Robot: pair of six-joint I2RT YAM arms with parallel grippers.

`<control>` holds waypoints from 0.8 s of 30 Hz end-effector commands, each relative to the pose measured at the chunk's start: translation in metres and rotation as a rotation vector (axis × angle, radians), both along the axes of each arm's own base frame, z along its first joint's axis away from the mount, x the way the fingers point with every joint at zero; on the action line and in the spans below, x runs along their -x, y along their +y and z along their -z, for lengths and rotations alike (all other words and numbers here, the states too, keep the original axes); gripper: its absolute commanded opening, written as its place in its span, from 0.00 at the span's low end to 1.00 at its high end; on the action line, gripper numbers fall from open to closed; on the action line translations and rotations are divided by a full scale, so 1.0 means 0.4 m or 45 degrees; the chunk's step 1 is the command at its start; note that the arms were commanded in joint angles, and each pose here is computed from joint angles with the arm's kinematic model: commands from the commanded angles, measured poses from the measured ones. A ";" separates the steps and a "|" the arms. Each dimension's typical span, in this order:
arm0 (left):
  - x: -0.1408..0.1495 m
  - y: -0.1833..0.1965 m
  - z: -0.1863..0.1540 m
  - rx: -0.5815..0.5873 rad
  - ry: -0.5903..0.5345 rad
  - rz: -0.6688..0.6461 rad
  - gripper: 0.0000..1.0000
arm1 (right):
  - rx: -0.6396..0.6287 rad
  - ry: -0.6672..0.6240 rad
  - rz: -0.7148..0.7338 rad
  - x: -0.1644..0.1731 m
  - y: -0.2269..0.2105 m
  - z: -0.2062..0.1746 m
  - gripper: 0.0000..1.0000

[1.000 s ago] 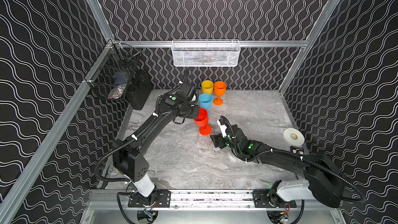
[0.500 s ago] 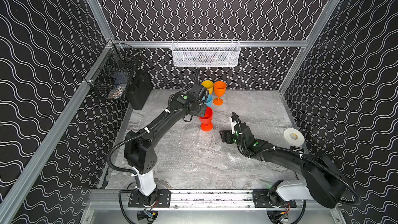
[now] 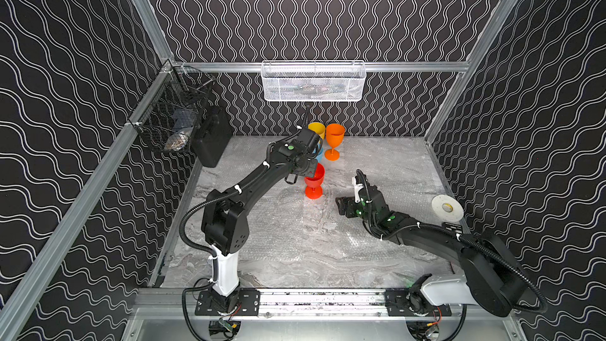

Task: Unpack wine glasses from bubble wrap
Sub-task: Place the wine glass at the center of the board.

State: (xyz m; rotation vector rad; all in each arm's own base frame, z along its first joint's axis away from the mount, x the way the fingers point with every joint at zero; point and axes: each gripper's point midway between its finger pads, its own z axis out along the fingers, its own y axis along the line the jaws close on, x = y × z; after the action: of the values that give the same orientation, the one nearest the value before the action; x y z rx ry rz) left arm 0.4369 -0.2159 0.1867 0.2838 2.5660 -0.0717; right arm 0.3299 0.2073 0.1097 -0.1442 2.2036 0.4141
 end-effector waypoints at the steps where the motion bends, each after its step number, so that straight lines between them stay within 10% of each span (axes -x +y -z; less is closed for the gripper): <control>1: -0.020 0.001 -0.005 -0.024 -0.033 0.004 0.00 | -0.045 -0.023 -0.007 -0.009 0.015 -0.016 0.84; 16: -0.024 -0.004 0.023 -0.030 -0.001 0.003 0.00 | -0.027 -0.012 -0.004 -0.015 0.015 -0.005 0.84; 24: -0.021 -0.005 0.028 -0.024 0.011 -0.003 0.24 | -0.022 -0.005 -0.005 -0.017 0.016 0.001 0.84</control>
State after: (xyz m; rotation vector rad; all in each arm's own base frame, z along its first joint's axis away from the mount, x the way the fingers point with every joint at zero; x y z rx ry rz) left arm 0.4437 -0.2190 0.1731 0.3017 2.5831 -0.0514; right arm 0.3311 0.2094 0.1010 -0.1523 2.2283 0.4104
